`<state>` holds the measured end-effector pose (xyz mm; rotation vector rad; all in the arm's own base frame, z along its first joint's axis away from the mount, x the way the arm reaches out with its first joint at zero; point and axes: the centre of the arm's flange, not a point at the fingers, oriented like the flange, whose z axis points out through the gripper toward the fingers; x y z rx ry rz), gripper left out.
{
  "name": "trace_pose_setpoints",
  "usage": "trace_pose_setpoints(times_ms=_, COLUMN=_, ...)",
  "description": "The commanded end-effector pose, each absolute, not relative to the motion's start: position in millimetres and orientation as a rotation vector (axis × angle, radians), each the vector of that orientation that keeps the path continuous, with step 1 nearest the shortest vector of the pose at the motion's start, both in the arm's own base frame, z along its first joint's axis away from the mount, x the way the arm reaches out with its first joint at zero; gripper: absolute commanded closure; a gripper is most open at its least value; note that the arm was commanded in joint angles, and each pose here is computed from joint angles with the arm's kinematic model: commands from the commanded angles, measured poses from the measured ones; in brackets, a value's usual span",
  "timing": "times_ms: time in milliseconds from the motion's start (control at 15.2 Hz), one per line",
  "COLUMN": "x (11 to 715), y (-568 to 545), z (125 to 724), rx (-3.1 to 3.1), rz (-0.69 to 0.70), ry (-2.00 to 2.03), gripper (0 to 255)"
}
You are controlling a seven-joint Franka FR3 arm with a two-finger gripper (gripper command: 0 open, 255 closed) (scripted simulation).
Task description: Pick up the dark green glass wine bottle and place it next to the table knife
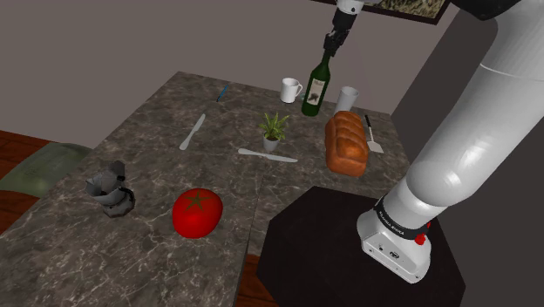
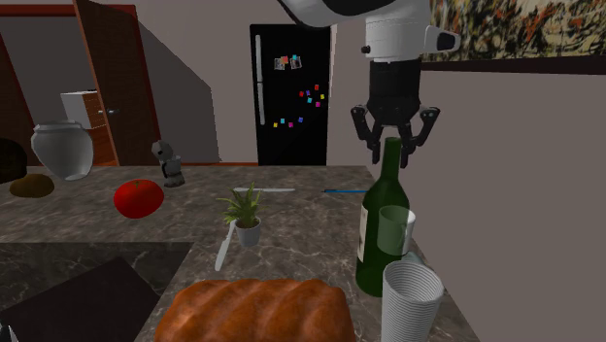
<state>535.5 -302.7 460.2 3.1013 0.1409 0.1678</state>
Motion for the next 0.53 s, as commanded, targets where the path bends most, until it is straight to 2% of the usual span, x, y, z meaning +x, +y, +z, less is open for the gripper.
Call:
trace_pose_setpoints(times_ms=0, x=535.7, y=-302.6, z=468.0, rx=3.101, rz=0.168, ry=0.141, gripper=255)
trace_pose_setpoints(times_ms=462, x=535.7, y=-302.6, z=504.9, rx=3.101, rz=0.168, ry=0.141, gripper=255)
